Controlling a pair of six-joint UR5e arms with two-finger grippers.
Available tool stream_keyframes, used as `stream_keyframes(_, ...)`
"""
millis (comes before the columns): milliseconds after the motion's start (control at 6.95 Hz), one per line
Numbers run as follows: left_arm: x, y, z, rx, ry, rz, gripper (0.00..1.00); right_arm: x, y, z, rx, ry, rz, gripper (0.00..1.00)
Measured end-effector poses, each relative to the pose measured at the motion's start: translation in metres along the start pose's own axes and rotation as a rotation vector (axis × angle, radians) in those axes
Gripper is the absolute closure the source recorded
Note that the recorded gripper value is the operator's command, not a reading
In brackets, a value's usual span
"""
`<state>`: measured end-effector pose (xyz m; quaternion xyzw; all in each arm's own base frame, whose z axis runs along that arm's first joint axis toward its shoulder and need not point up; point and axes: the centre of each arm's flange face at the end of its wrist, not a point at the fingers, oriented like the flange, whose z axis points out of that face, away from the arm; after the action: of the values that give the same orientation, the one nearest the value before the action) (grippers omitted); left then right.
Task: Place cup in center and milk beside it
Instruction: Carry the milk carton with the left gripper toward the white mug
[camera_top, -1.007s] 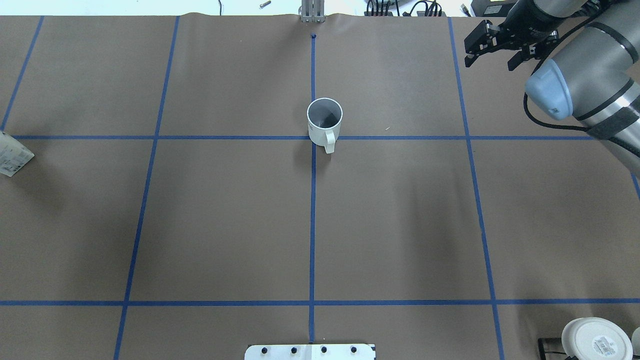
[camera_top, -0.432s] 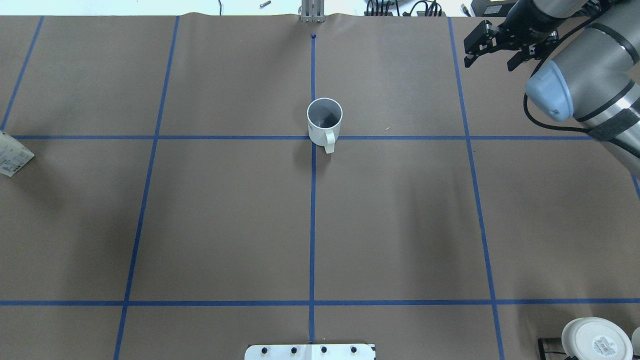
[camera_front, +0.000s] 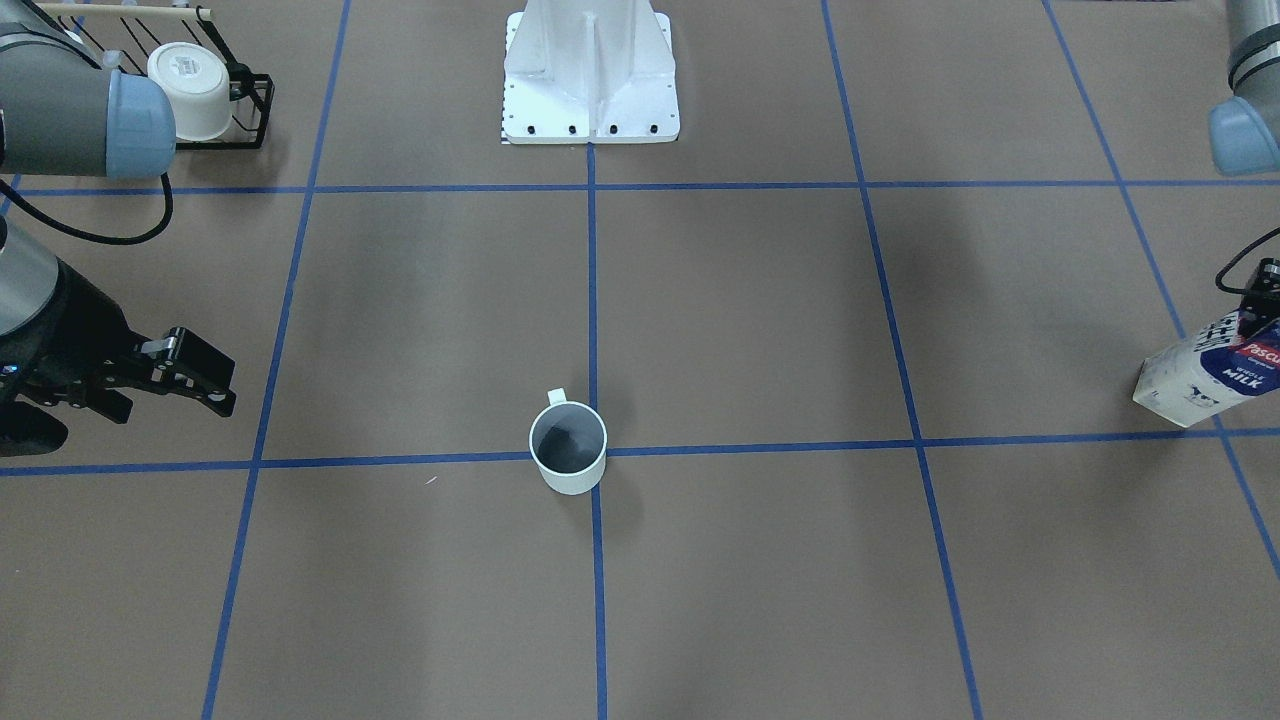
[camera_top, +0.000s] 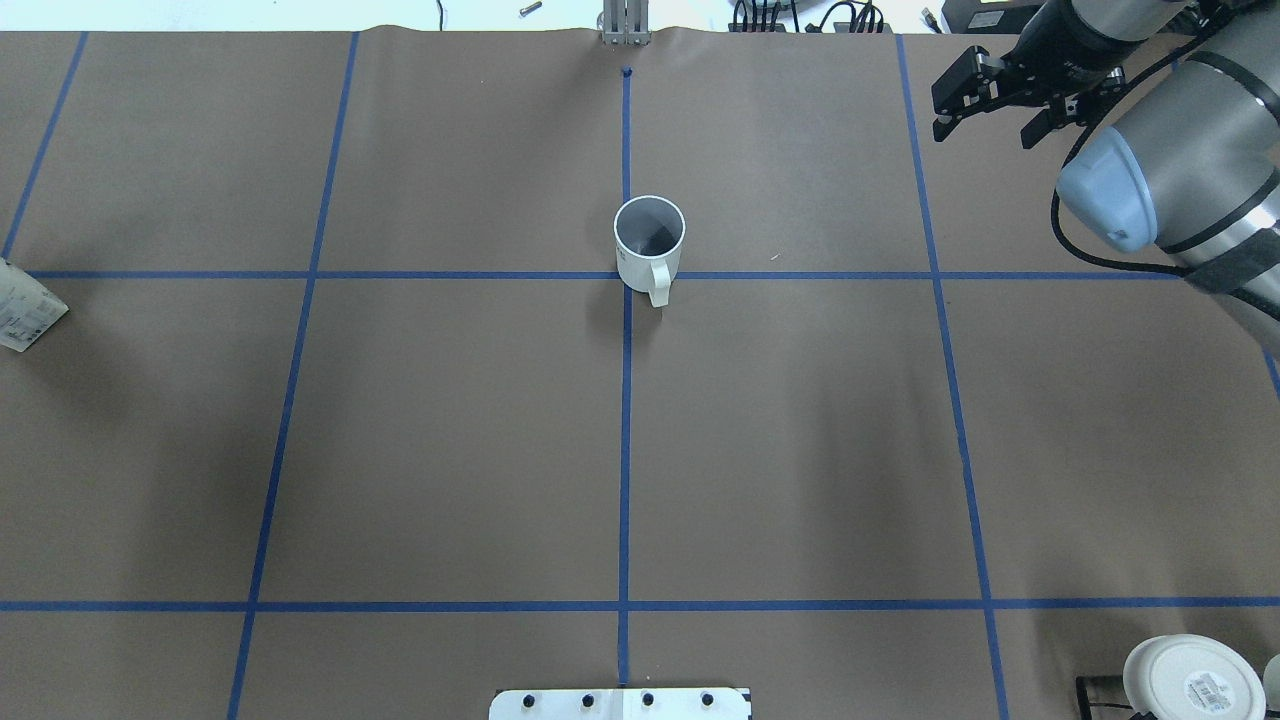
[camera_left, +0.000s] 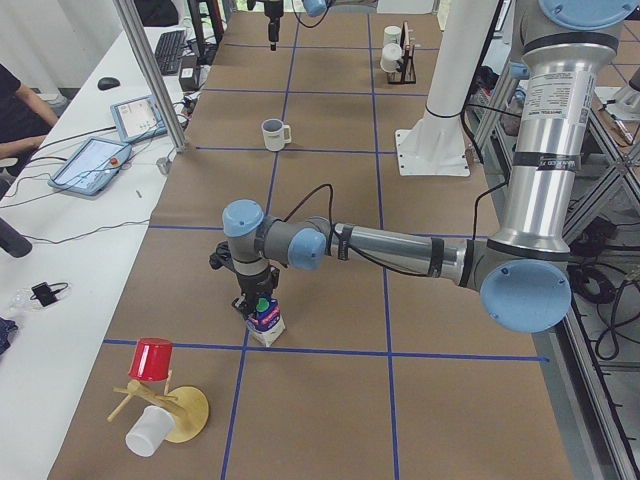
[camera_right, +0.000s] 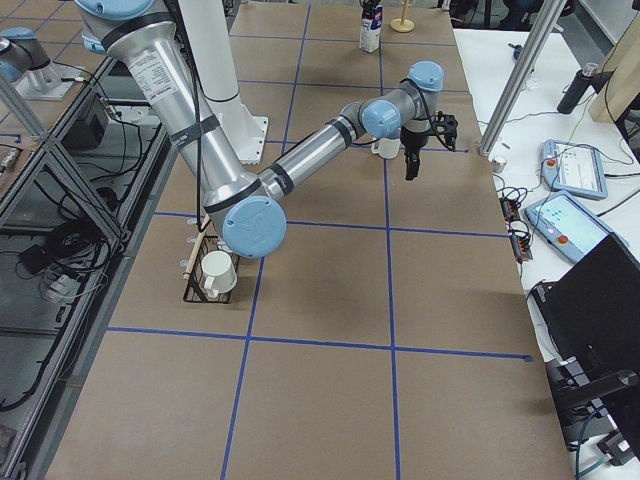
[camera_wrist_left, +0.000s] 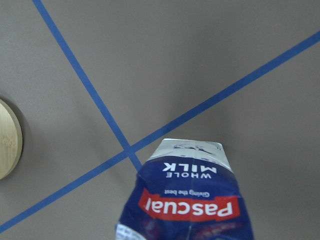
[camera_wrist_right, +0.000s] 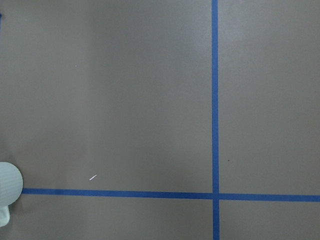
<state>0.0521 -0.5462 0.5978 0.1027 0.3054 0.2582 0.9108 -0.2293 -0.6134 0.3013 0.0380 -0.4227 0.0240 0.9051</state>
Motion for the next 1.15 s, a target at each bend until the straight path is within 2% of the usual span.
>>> stream_keyframes(288, 0.014, -0.012, -0.017, 0.024, 0.046, 0.006, 1.0, 0.0, 0.001, 0.0, -0.002, 0.002, 0.001, 0.0)
stream_keyframes(432, 0.022, -0.031, -0.034, 0.021, 0.065, -0.001, 1.0, 0.0, 0.002, 0.0, -0.002, 0.002, 0.0, 0.0)
stream_keyframes(863, 0.073, -0.129, -0.121, -0.01, 0.105, -0.087, 1.0, 0.002, 0.007, -0.004, 0.0, -0.004, -0.003, 0.0)
stream_keyframes(1151, 0.158, -0.2, -0.144, -0.011, 0.156, -0.222, 1.0, 0.012, 0.027, -0.009, -0.001, -0.012, -0.01, 0.0)
